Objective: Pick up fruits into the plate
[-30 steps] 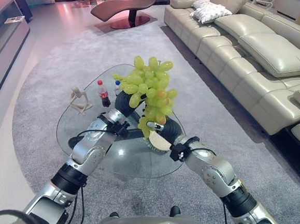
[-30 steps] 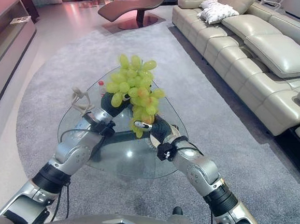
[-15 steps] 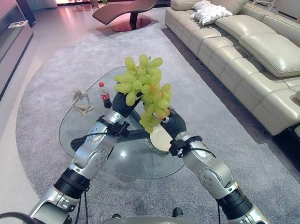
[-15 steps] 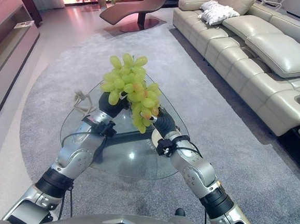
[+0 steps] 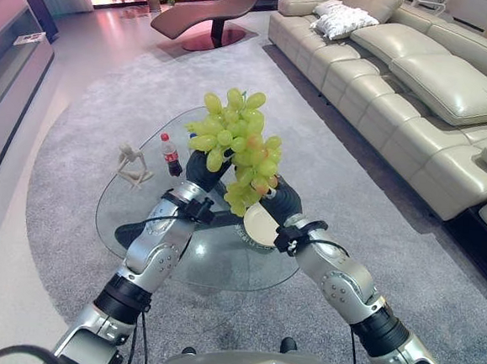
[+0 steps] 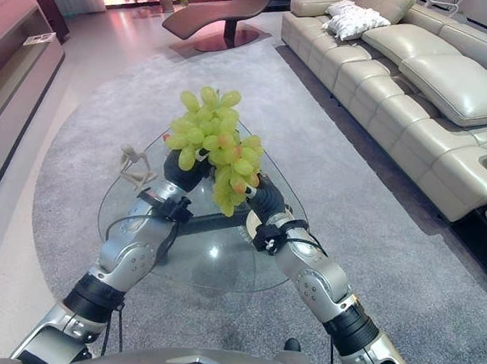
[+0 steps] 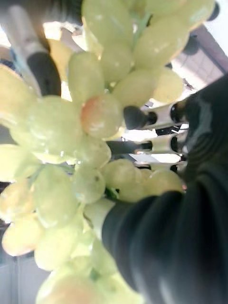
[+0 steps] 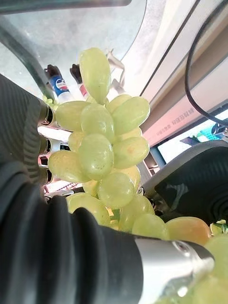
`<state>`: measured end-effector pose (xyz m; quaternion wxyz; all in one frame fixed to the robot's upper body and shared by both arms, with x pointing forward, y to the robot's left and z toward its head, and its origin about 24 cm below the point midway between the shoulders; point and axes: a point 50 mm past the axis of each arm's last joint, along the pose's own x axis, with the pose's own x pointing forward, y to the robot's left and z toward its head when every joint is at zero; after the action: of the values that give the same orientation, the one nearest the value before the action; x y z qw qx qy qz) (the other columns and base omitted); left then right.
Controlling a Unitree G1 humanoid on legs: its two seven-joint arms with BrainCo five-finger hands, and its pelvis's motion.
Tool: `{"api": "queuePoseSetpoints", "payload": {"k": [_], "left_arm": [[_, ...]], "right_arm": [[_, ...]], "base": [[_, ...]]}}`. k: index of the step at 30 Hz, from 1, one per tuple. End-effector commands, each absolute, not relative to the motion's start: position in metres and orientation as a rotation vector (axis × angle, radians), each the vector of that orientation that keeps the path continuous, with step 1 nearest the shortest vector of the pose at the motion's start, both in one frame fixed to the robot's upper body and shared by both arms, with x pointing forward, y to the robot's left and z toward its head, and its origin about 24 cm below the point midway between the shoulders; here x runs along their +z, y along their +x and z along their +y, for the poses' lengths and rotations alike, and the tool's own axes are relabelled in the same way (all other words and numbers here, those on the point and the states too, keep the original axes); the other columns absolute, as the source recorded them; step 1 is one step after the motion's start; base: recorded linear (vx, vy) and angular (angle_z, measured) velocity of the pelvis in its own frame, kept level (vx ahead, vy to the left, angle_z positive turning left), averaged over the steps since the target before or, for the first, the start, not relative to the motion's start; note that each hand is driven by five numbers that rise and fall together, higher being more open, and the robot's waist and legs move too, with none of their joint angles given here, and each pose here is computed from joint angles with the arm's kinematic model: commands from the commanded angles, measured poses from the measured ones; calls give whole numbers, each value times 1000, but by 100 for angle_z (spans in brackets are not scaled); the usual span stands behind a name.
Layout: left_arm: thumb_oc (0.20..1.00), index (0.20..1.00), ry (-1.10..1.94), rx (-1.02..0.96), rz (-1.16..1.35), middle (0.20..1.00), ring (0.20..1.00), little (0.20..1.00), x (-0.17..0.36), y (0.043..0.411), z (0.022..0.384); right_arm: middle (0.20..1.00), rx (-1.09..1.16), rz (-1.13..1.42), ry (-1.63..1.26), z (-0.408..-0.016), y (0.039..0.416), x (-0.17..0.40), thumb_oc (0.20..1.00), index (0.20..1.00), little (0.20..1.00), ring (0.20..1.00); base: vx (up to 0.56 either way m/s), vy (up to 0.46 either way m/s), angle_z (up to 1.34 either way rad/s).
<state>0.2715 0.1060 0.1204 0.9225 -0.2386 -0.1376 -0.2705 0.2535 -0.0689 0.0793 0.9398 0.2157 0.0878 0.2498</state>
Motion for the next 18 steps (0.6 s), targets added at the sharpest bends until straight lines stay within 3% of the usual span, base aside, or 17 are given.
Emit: {"api": "queuePoseSetpoints", "payload": {"k": [1,7,8,9,10,11,18], "left_arm": [[200,200,-480,-649,-259,200,200,200,124,279,82],[200,200,-500,-666,-234,200,200,200,121,279,74],[200,200,-502,-668,-230,200,200,200,120,278,73],[200,200,-504,-670,-226,200,200,200,119,278,72],[200,200,-506,-675,-219,200,200,200,118,278,70],[200,200,-510,-677,-213,200,200,200,117,277,69],[200,200,-531,-680,-159,200,200,200,106,274,62]], "right_arm": [[1000,799,-138,631,-21,250,167,1000,1000,1000,1000],[1000,853,-78,661,-12,246,167,1000,1000,1000,1000],[940,863,-67,665,-10,246,166,940,940,940,940],[721,868,-56,671,-8,245,165,721,721,721,721],[388,870,-50,675,-7,246,164,388,388,388,388],[200,874,-44,682,-6,245,163,200,200,200,200],[200,896,-39,709,-1,244,165,200,200,200,200]], "base": [[0,0,0],[0,0,0],[0,0,0],[0,0,0],[0,0,0],[0,0,0],[0,0,0]]}}
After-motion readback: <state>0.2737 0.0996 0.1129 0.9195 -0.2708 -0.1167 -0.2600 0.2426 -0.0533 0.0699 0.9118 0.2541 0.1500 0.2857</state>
